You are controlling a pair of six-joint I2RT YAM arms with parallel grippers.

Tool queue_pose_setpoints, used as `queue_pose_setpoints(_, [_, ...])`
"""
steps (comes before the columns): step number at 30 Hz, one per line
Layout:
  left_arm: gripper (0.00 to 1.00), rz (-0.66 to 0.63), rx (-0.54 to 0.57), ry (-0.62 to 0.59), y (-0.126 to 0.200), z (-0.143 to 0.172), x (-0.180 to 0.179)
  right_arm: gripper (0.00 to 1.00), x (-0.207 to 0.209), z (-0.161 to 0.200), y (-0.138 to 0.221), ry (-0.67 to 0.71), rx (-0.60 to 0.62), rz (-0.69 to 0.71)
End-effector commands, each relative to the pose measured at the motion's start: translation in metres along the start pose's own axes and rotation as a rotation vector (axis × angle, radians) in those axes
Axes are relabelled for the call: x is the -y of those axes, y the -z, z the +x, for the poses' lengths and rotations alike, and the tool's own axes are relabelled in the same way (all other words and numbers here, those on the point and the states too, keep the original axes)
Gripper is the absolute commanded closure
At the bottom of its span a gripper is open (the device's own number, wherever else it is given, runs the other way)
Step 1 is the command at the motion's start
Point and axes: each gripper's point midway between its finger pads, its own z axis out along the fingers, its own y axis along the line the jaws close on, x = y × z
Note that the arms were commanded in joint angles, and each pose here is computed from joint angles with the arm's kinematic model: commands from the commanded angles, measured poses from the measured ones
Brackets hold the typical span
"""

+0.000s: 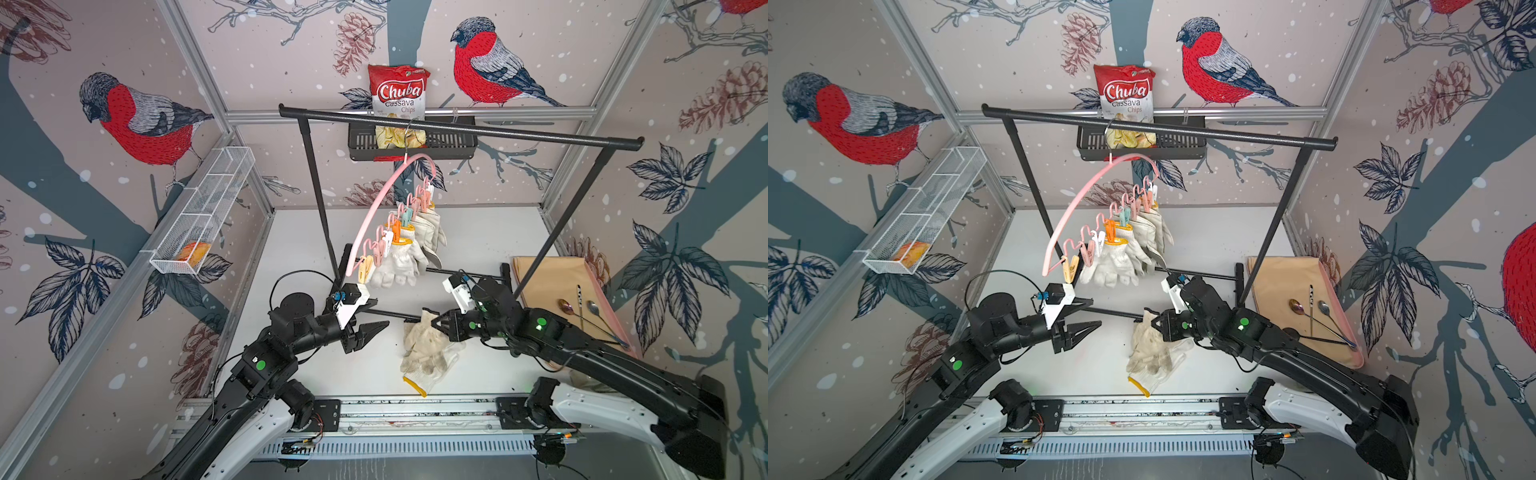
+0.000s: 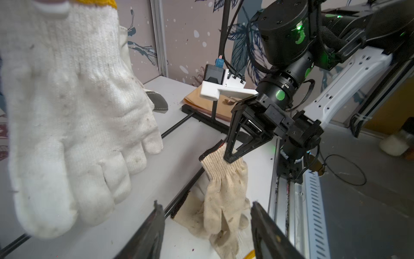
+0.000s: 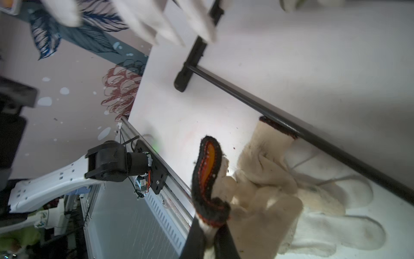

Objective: Clip the gloves onto a hanger to dry
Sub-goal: Pick up the glove from the center of the board.

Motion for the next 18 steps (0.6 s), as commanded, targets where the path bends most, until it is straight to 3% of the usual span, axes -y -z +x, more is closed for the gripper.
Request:
queue_pose_setpoints(1, [0.46, 0.148, 0.134, 0.132, -0.002, -0.028, 0.020, 0.93, -0.018, -0.018, 0.019, 0.191, 0.097, 0.012])
queue_pose_setpoints(5, [0.49, 0.263, 0.194, 0.215, -0.004, -0.043, 0.033, 0.92, -0.045, -0.030, 0.032, 0.274, 0.175, -0.052])
queue_pose_setpoints(18, [0.53, 0.309, 0.152, 0.164, -0.009, -0.028, 0.041, 0.91, -0.098, -0.041, 0.034, 0.387, 0.216, -0.121])
